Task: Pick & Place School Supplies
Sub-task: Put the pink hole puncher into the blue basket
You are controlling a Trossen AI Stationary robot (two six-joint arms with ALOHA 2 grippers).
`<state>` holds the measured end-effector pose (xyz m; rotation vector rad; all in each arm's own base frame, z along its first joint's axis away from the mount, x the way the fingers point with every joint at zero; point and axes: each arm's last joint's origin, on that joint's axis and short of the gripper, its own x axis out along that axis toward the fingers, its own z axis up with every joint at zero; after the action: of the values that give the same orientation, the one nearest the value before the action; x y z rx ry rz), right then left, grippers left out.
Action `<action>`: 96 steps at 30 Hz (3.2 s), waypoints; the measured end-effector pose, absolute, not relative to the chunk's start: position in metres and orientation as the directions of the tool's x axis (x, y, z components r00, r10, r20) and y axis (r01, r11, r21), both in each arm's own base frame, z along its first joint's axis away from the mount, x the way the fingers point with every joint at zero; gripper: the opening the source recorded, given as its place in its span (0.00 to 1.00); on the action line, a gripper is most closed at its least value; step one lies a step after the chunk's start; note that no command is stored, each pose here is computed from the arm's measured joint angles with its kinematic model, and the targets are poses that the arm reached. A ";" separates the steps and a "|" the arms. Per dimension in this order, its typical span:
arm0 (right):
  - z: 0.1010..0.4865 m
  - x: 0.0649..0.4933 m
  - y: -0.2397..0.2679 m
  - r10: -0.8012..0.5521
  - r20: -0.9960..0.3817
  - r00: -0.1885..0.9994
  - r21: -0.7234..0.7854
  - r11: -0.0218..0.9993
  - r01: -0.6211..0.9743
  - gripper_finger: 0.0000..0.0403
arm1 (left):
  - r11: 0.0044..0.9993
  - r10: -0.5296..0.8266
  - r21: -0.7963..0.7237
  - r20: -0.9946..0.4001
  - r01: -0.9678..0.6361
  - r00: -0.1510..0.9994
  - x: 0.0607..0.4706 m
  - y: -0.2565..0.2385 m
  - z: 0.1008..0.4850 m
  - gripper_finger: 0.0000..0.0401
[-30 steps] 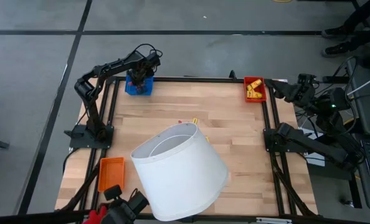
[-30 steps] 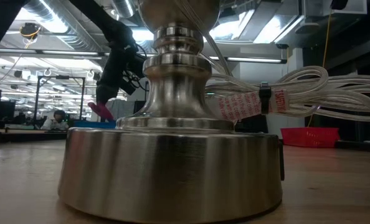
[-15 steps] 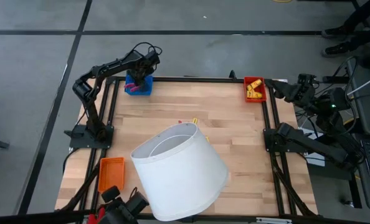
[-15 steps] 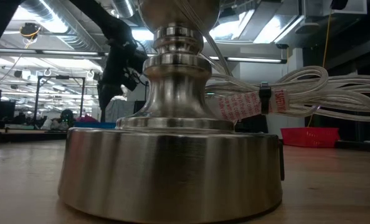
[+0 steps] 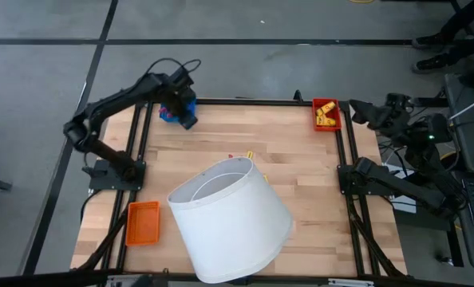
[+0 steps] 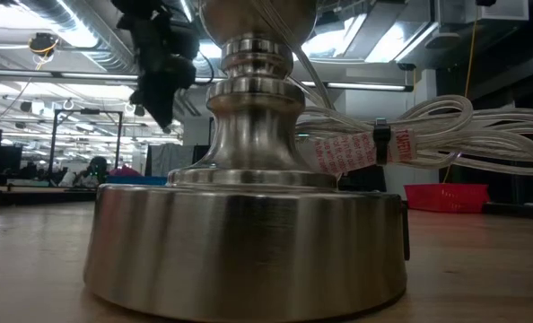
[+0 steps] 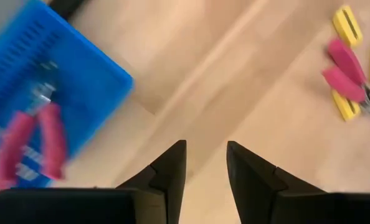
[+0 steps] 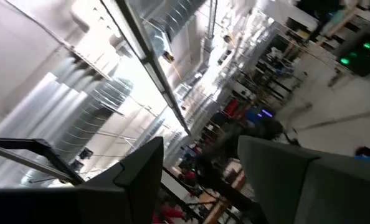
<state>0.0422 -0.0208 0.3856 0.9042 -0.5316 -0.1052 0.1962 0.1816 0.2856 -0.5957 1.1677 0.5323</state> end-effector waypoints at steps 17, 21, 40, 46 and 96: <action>0.379 0.063 -0.025 -0.035 0.265 0.964 0.824 0.527 -0.208 0.53 | 0.776 -0.048 -0.453 -0.736 -0.439 0.676 0.200 0.028 0.219 0.27; 0.378 0.067 -0.028 -0.085 0.258 0.962 0.839 0.514 -0.179 0.53 | 0.699 0.036 -0.552 -0.606 -0.453 0.794 0.220 0.023 0.215 0.27; 0.379 0.069 -0.027 -0.163 0.280 0.946 0.881 0.434 -0.186 0.53 | 0.425 0.044 -0.724 -0.584 -0.544 0.811 0.269 0.065 0.157 0.44; 0.379 0.069 -0.025 -0.161 0.285 0.945 0.880 0.435 -0.191 0.53 | 0.399 0.043 -0.721 -0.603 -0.567 0.797 0.272 0.066 0.148 0.43; 0.381 0.071 -0.022 -0.156 0.304 0.940 0.871 0.445 -0.208 0.53 | 0.296 0.040 -0.756 -0.601 -0.584 0.798 0.309 0.074 0.121 0.41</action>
<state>0.0708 -0.0216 0.3811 1.1158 -0.3664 0.0335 0.3088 0.0740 0.1209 -1.2106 0.5296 0.4419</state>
